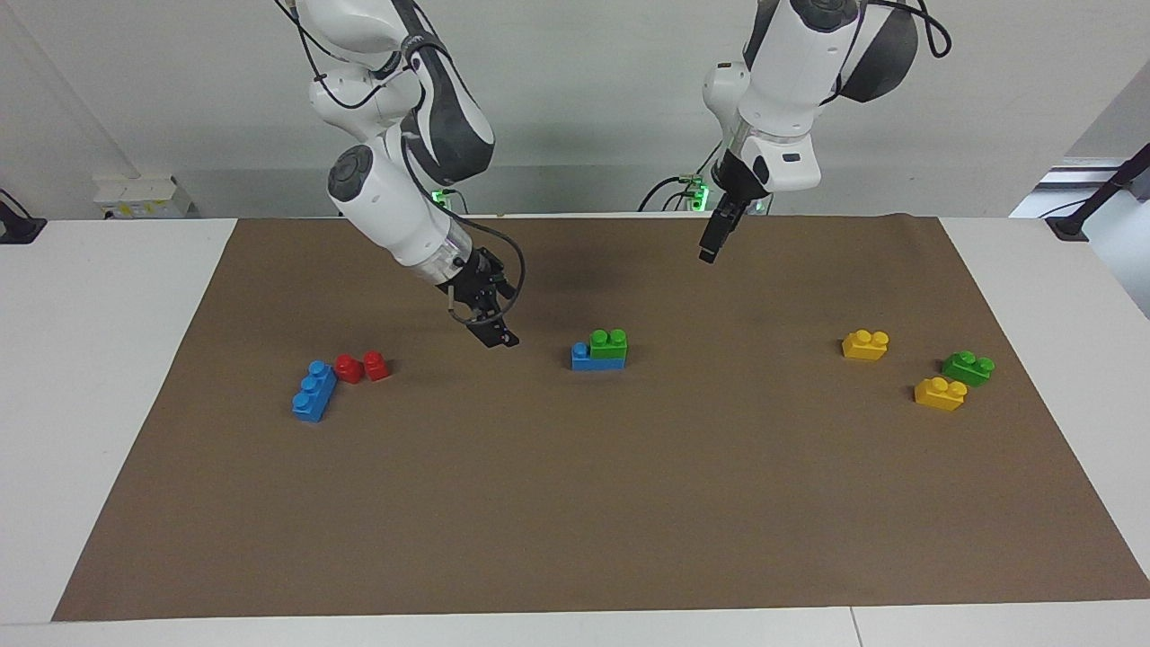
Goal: Remove green block with left arm and hold with right
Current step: 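Move the left gripper while the right gripper moves toward the joined blocks, then lower the left gripper onto green while the right gripper lowers onto blue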
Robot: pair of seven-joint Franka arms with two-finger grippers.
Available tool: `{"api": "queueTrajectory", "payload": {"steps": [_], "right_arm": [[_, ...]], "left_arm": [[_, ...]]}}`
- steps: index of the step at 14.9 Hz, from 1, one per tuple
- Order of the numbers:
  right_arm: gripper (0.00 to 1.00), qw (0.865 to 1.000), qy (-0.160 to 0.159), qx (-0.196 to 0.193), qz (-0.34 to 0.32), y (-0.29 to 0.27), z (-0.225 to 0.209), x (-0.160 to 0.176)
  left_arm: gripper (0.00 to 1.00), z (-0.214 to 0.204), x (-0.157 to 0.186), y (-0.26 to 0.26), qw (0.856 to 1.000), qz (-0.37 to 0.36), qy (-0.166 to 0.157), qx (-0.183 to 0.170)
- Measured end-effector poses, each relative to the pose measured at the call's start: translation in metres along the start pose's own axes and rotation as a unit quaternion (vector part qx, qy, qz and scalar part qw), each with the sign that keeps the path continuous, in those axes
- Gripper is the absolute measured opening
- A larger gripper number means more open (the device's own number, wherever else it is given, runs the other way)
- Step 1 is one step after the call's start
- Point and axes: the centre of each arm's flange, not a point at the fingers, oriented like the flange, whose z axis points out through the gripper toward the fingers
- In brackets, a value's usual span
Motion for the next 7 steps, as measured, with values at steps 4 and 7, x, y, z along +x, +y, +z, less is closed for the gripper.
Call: {"api": "queueTrajectory", "payload": {"steps": [4,7], "right_arm": [[1.0,1.0,0.007,0.001,-0.006,0.006,0.036,-0.007],[1.0,1.0,0.011,-0.012,-0.012,0.012,0.056,-0.012]], "left_arm": [[1.0,0.028,-0.026,0.01,0.994,-0.112,-0.002,-0.016],[1.0,0.064,-0.048,0.027,0.986,-0.166,-0.006,-0.011]]}}
